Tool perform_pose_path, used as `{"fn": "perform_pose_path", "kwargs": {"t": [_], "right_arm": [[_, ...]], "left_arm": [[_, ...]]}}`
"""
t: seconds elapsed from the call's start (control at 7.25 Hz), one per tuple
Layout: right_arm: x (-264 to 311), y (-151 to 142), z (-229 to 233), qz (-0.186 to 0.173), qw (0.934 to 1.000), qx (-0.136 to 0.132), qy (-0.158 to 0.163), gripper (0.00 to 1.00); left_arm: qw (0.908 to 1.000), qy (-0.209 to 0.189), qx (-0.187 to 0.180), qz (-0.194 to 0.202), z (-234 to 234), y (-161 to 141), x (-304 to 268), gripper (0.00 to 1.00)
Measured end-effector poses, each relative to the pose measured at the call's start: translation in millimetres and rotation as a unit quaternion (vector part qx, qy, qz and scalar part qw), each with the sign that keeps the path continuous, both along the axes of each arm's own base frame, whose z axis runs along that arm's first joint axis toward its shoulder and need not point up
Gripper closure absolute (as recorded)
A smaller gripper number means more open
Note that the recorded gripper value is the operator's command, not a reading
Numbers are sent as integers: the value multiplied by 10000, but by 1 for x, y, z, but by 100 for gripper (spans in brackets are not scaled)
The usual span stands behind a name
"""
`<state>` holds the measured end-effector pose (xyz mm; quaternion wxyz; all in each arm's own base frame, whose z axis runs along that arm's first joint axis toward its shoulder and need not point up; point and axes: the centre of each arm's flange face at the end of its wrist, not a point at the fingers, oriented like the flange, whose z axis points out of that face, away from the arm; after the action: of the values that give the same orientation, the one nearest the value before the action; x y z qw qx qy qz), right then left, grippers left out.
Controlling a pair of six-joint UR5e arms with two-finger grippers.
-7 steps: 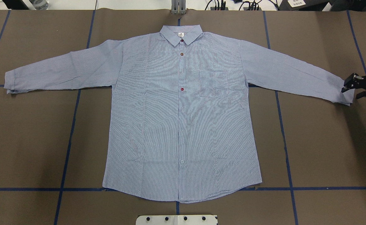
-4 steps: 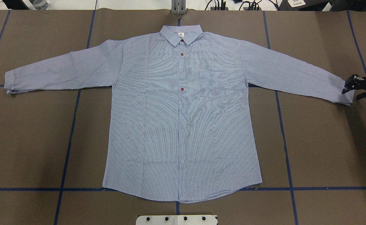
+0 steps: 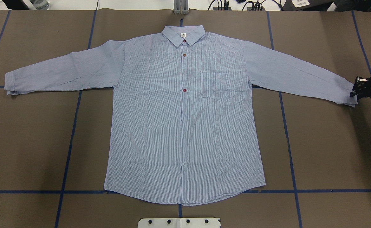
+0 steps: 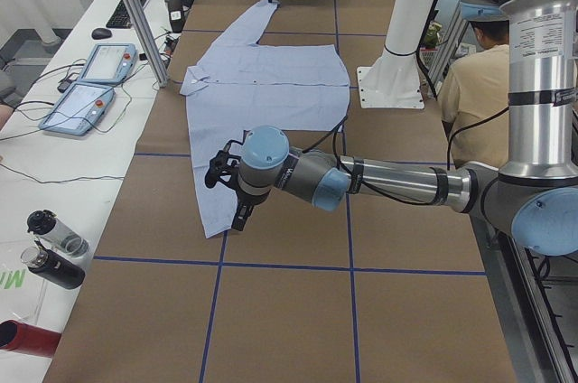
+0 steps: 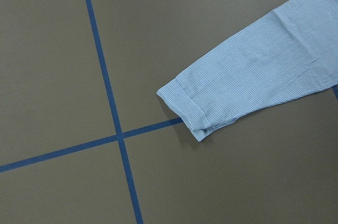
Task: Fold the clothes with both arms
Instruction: 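Move the right gripper to the sleeve cuff nearest it and grasp it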
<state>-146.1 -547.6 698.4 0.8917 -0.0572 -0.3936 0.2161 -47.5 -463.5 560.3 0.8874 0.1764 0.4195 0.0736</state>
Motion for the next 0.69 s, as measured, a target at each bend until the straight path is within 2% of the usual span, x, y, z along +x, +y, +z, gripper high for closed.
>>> {"fn": "perform_pose_path", "kwargs": {"t": [0.41,0.69], "right_arm": [[-1,-6,-9,-14,10000,35,-88,100],[7,-11,-37,29,9993,182,-316,100]], "left_arm": [[10000,3,14,0,-2,1,0,0],[10000,2,68,-6,-8,3,-1,0]]}}
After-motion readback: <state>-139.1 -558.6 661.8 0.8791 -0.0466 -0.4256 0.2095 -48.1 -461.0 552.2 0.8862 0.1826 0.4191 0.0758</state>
